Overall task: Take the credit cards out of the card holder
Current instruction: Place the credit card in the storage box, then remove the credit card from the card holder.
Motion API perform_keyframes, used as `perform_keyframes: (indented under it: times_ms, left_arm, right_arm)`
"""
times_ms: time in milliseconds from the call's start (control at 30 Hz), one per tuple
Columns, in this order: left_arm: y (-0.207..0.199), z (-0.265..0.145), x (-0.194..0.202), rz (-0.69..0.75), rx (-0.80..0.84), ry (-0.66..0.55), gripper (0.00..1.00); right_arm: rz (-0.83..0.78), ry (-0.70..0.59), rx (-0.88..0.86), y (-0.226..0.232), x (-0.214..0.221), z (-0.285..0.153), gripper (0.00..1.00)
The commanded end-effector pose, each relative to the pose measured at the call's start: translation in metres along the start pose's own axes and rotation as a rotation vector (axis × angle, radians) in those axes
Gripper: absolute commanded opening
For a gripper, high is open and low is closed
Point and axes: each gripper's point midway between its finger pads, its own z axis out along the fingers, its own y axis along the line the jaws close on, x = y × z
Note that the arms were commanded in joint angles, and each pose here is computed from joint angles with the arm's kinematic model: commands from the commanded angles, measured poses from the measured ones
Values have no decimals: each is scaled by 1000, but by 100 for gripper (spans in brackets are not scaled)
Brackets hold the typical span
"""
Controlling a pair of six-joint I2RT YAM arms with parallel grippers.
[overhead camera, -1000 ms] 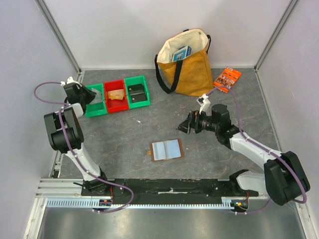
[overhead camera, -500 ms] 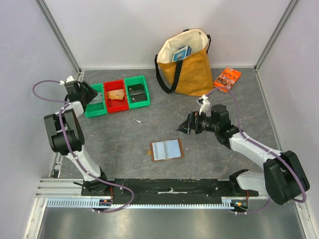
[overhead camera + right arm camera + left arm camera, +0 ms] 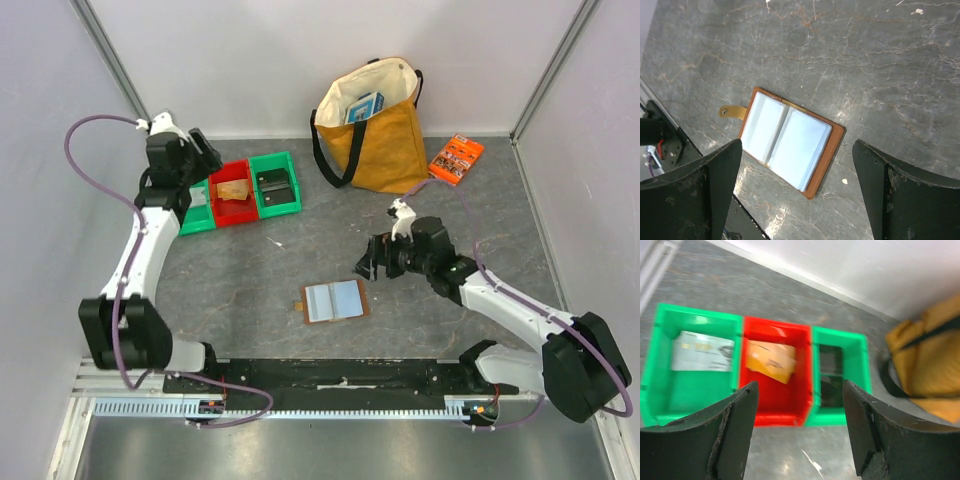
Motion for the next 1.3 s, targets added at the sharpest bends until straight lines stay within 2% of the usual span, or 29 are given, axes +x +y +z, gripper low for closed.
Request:
perform_keyframes:
  times_ms: [0,167,300,433,533,733,800,1000,1267]
  left_arm:
    - [-49,-50,43,-3,122,139,74]
    - [-95,-101,123,-1,316,335,74]
    - [-110,-141,182,30,416,452,74]
    - [-98,-167,237,55,421,553,73]
    - [-97,-182,266,21,470,604,72]
    - [-88,-190,305,-3,490,669,68]
    - [-81,-189,317,1,478,687,66]
    - [-76,-195,336,-24,503,737,54]
    - [-63,-198,356,-39,483,778,45]
  right_arm:
    - [-98,-8,77,10,-9,5,98]
    - [-171,19,99,34,9,21,98]
    - [-226,28,147,45,22,31,98]
    - [-290,42,177,60,37,39,95]
    - [-343,54,229,65,48,46,90]
    - [-456,92,287,81,74,66,81]
    - [-483,101,292,87,81,73,75]
    - [-528,132,300,97,94,86,63]
    - [-559,181,328,89,113,91,59]
